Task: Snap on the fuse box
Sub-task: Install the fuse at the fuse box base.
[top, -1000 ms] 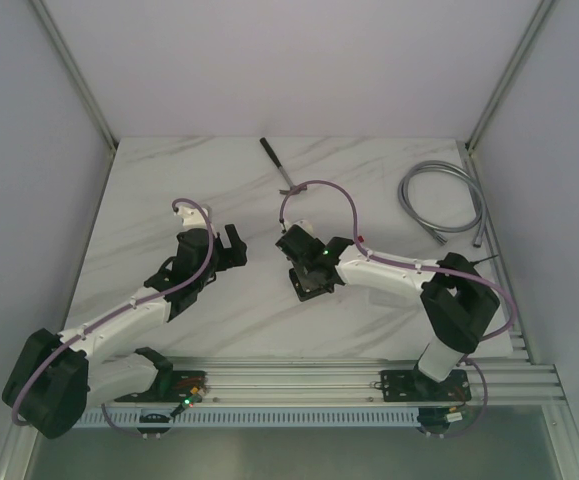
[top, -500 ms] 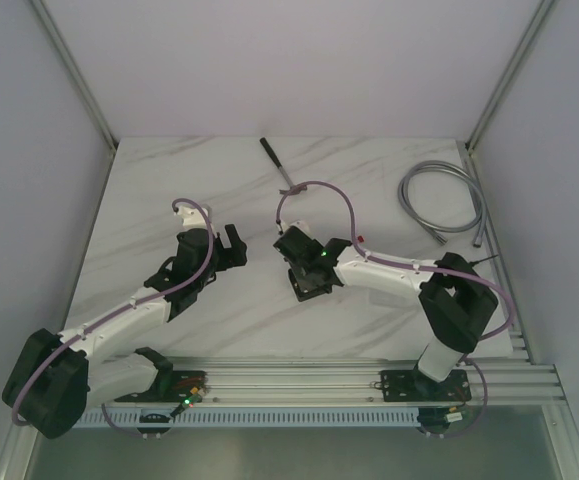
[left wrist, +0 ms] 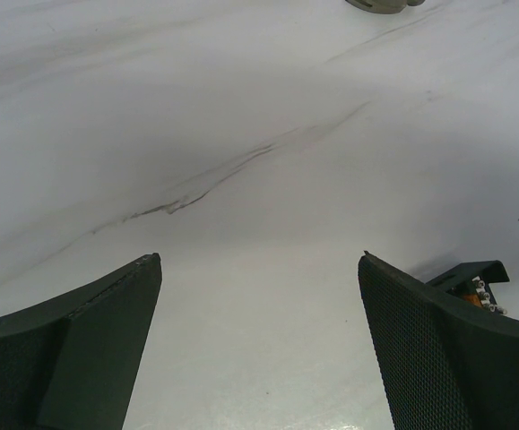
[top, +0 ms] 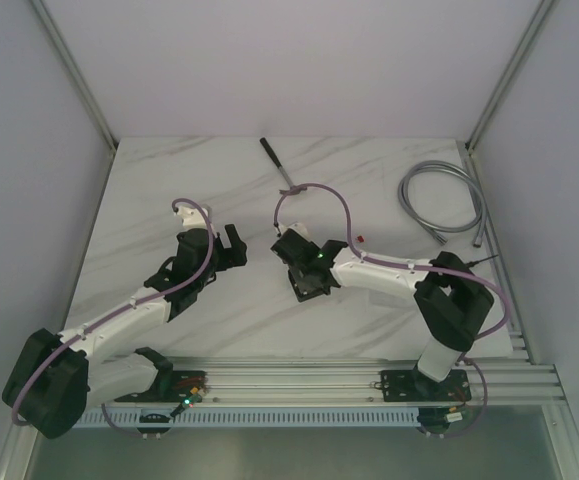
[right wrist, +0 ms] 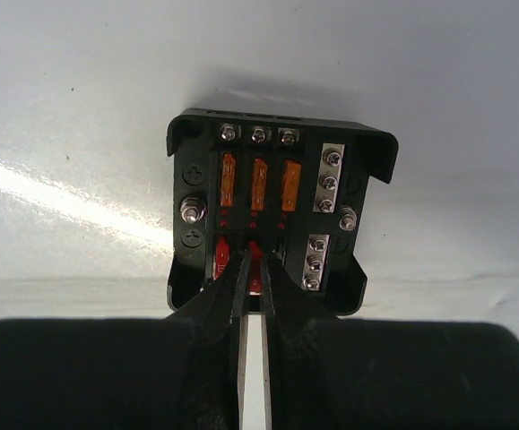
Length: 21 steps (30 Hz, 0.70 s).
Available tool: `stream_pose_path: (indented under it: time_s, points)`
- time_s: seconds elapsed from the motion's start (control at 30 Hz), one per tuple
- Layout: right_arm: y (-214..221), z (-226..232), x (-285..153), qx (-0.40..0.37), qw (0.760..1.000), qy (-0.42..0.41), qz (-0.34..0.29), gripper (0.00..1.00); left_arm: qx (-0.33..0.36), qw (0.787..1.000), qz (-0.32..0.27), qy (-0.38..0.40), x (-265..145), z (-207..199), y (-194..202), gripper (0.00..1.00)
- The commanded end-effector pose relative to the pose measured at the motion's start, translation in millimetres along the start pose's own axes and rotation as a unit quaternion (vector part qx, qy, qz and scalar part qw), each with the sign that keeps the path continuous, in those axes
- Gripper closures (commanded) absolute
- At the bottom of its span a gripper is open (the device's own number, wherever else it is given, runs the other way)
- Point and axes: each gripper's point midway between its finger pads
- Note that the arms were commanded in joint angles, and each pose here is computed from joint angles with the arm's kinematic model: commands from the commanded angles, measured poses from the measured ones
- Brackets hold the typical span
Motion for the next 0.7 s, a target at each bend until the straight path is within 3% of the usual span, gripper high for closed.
stream_pose_path:
  time_s: [0.0,0.3,0.67]
  points:
    - [3.0,1.5,4.3,-0.007,1.0,0.016,0.013,1.0,-0.004,1.0,-0.002,-0.006,-0.1,2.3,-1.8,0.0]
    - [17.2,11.4,14.9,0.004,0.999,0.002,0.04,1.0,-0.005,1.0,-0.003,-0.004,-1.0,1.9,-2.6,0.0]
    - [84.1,4.7,31.6,0.021,0.99,0.004,0.137,1.0,-0.007,1.0,-0.004,-0.003,-1.9,1.8,-3.2,0.0]
Point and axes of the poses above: each gripper's point midway between its finger pads, its own x axis out along the fingers, its own z axis along the line the jaws close on, y = z × x, and after that the axes turned 3 degrees about -x, right-handed
